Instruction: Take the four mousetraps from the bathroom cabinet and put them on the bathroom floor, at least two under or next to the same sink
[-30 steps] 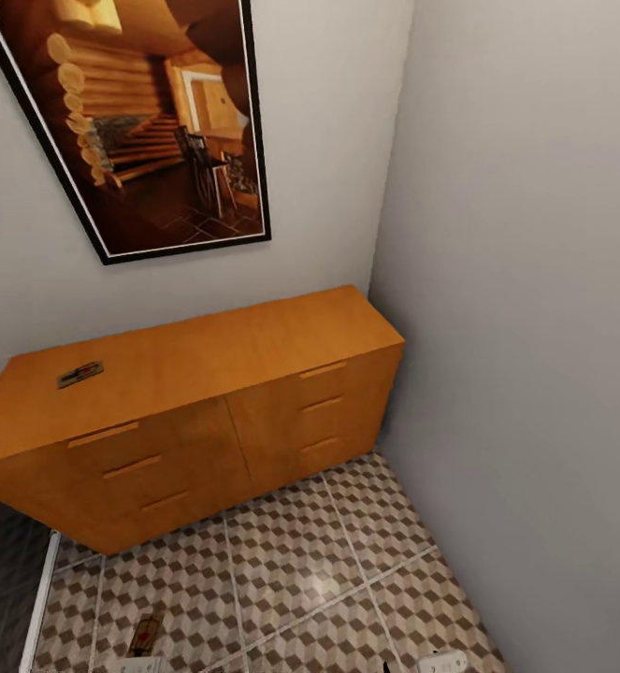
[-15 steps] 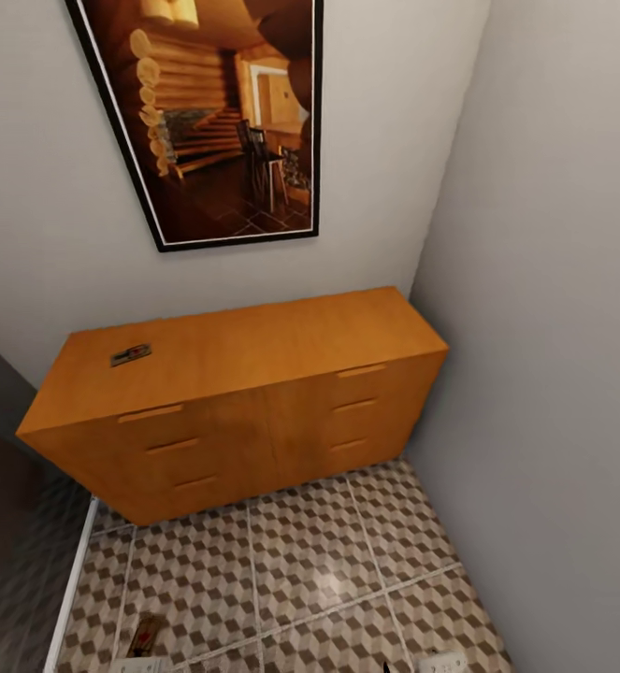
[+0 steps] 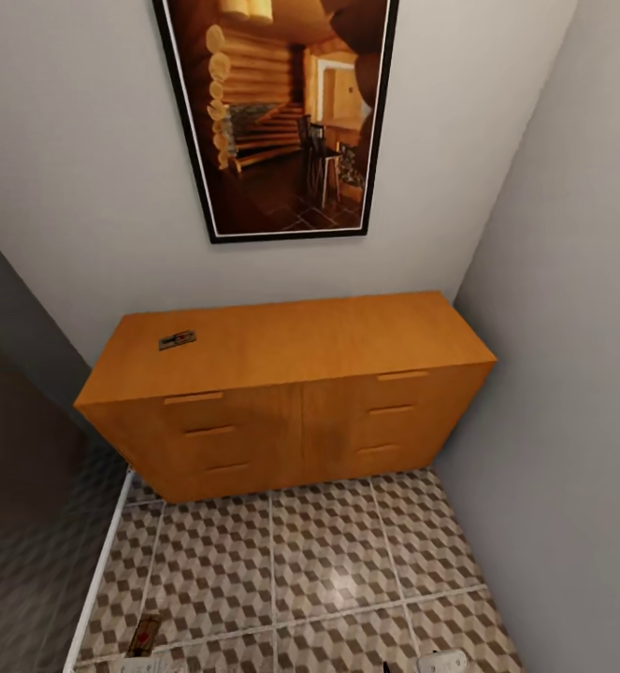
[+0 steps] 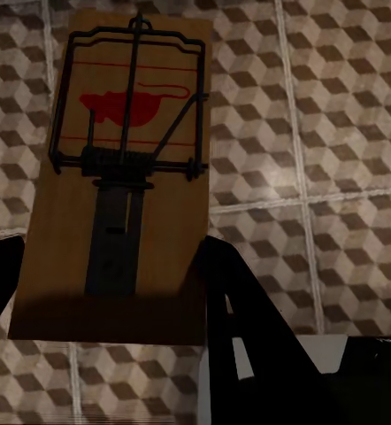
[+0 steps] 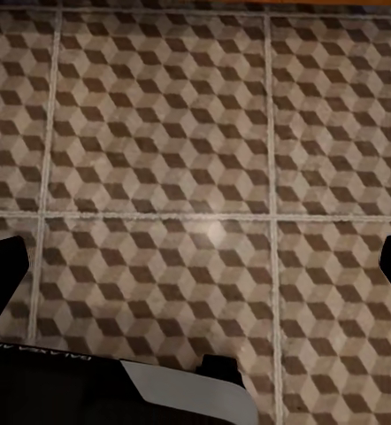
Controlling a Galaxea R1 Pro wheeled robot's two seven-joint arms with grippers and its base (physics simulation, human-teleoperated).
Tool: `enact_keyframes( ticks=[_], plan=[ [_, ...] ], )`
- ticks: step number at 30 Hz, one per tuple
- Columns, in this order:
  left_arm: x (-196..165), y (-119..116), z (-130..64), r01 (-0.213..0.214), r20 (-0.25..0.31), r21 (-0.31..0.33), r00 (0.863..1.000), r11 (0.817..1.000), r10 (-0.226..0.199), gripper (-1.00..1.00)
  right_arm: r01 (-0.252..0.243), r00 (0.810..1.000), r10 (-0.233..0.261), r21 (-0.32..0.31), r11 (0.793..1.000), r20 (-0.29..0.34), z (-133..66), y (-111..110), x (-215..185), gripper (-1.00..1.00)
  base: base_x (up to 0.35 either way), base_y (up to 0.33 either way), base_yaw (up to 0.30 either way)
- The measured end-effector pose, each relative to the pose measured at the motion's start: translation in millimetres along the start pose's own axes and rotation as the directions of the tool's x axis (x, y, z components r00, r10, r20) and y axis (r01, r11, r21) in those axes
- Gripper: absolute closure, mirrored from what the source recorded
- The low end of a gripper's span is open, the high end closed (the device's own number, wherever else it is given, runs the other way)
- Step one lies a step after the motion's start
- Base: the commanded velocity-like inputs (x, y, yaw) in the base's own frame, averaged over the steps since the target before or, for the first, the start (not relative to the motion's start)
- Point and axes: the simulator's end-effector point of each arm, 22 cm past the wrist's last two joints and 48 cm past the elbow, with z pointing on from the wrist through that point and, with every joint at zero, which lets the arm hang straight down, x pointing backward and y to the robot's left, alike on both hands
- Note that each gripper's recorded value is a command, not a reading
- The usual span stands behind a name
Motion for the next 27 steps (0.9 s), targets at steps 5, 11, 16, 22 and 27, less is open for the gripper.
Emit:
enact_keyframes(
  ticks=[5,11,16,22,27],
  plan=[
    [1.8,-0.6,0.2,0.000,-0.004,0.001,1.000,1.000,0.000,1.00,0.000,1.000,0.000,0.000,1.000,-0.003,0.1,0.1,1.5,-1.00,0.000,0.000,0.212],
    [4.5,-0.8,0.5,0.001,-0.010,0.001,1.000,1.000,-0.001,1.00,-0.001,1.000,0.001,-0.001,1.000,-0.010,0.1,0.4,4.3,-1.00,0.000,0.000,0.134],
    [6.6,-0.8,0.5,0.000,-0.015,0.001,1.000,1.000,0.000,1.00,-0.001,1.000,0.001,-0.001,1.000,-0.014,0.2,0.7,6.1,-1.00,0.000,0.000,0.079],
    [7.5,-0.7,0.7,0.001,-0.017,0.001,1.000,1.000,-0.001,1.00,-0.001,1.000,0.001,-0.002,1.000,-0.016,0.2,0.7,7.2,-1.00,0.000,0.000,0.015],
    [7.8,-0.8,0.6,0.000,-0.018,0.001,1.000,1.000,0.000,1.00,-0.002,1.000,0.002,-0.001,1.000,-0.017,0.2,0.4,7.4,-1.00,0.000,0.000,0.001]
  ],
)
